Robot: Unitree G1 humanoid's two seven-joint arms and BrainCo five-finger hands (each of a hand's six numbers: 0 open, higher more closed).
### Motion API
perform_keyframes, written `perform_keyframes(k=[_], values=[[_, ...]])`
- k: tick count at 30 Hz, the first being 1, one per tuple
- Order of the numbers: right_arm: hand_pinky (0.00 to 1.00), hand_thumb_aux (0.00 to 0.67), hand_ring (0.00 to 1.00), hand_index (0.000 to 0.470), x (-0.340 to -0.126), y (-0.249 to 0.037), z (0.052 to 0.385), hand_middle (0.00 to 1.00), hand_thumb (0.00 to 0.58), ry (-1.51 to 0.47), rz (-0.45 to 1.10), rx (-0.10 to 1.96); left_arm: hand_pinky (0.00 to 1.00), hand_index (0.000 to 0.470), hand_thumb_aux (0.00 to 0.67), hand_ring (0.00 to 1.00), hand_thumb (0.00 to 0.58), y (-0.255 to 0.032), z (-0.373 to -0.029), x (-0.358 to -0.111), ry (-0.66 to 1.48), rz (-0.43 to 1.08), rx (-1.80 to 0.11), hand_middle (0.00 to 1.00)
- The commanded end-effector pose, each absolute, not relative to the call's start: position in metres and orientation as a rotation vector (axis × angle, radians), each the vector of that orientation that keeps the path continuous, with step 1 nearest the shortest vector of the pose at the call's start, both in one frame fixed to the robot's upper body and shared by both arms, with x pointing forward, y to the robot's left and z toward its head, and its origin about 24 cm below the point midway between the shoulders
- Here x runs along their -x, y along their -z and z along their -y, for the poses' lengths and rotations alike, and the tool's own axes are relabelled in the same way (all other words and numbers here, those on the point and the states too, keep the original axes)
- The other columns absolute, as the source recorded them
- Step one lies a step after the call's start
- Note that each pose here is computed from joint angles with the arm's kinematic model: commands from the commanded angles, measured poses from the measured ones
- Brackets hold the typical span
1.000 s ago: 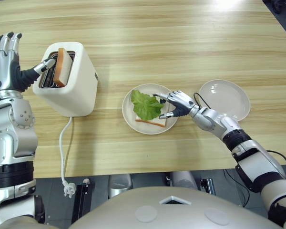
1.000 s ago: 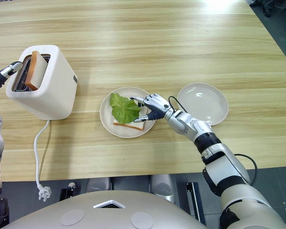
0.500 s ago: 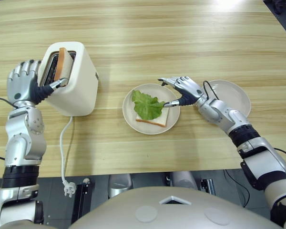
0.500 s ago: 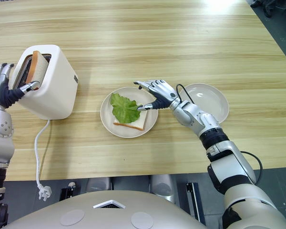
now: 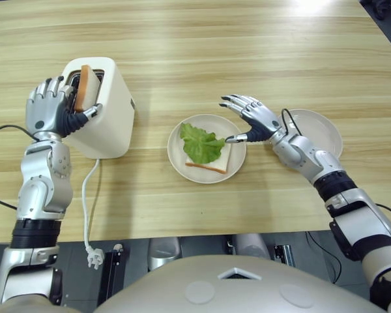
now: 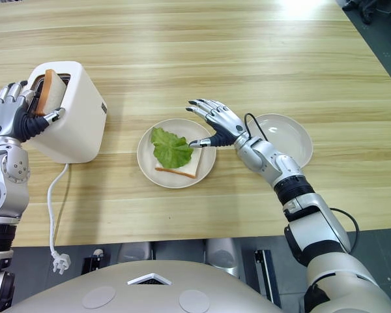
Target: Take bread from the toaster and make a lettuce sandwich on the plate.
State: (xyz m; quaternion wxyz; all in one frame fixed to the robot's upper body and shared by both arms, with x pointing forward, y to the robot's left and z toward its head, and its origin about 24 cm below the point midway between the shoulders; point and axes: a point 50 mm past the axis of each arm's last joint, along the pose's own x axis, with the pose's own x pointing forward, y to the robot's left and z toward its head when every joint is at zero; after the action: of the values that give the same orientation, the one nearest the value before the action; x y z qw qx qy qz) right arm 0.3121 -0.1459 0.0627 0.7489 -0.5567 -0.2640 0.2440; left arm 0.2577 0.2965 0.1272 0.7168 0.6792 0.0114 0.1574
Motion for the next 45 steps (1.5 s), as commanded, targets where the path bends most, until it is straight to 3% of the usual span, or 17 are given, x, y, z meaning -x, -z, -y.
perform_keyframes(k=[1, 13, 17, 19, 27, 30, 34, 45], values=[[0.0, 0.0, 0.0, 0.0, -0.311, -0.06, 0.146, 0.0, 0.0, -0.527, 0.562, 1.207, 0.0, 0.46, 0.67, 0.0, 0.58, -0.138, -0.298, -0.257, -0.42, 0.026, -1.522, 0.0], [0.0, 0.0, 0.0, 0.0, -0.31, -0.057, 0.146, 0.0, 0.0, -0.519, 0.548, 1.195, 0.0, 0.46, 0.67, 0.0, 0.58, -0.134, -0.3, -0.258, -0.42, 0.019, -1.526, 0.0], [0.0, 0.0, 0.0, 0.0, -0.31, -0.056, 0.147, 0.0, 0.0, -0.51, 0.545, 1.19, 0.0, 0.46, 0.67, 0.0, 0.58, -0.153, -0.298, -0.258, -0.489, 0.119, -1.505, 0.0], [0.0, 0.0, 0.0, 0.0, -0.311, -0.058, 0.148, 0.0, 0.0, -0.493, 0.547, 1.186, 1.0, 0.46, 0.67, 1.0, 0.58, -0.168, -0.297, -0.257, -0.536, 0.189, -1.497, 1.0], [0.0, 0.0, 0.0, 0.0, -0.315, -0.074, 0.161, 0.0, 0.0, -0.365, 0.596, 1.158, 1.0, 0.46, 0.67, 1.0, 0.58, -0.233, -0.284, -0.242, -0.712, 0.519, -1.425, 1.0], [0.0, 0.0, 0.0, 0.0, -0.313, -0.082, 0.166, 0.0, 0.0, -0.315, 0.638, 1.129, 1.0, 0.46, 0.67, 1.0, 0.58, -0.245, -0.267, -0.238, -0.669, 0.637, -1.336, 1.0], [0.0, 0.0, 0.0, 0.0, -0.306, -0.095, 0.176, 0.0, 0.0, -0.252, 0.718, 1.073, 1.0, 0.46, 0.67, 1.0, 0.58, -0.231, -0.237, -0.249, -0.36, 0.643, -1.042, 1.0], [0.0, 0.0, 0.0, 0.0, -0.28, -0.098, 0.186, 0.0, 0.0, -0.289, 0.83, 1.02, 1.0, 0.46, 0.67, 1.0, 0.58, -0.132, -0.186, -0.306, 0.416, 0.223, -0.518, 1.0]])
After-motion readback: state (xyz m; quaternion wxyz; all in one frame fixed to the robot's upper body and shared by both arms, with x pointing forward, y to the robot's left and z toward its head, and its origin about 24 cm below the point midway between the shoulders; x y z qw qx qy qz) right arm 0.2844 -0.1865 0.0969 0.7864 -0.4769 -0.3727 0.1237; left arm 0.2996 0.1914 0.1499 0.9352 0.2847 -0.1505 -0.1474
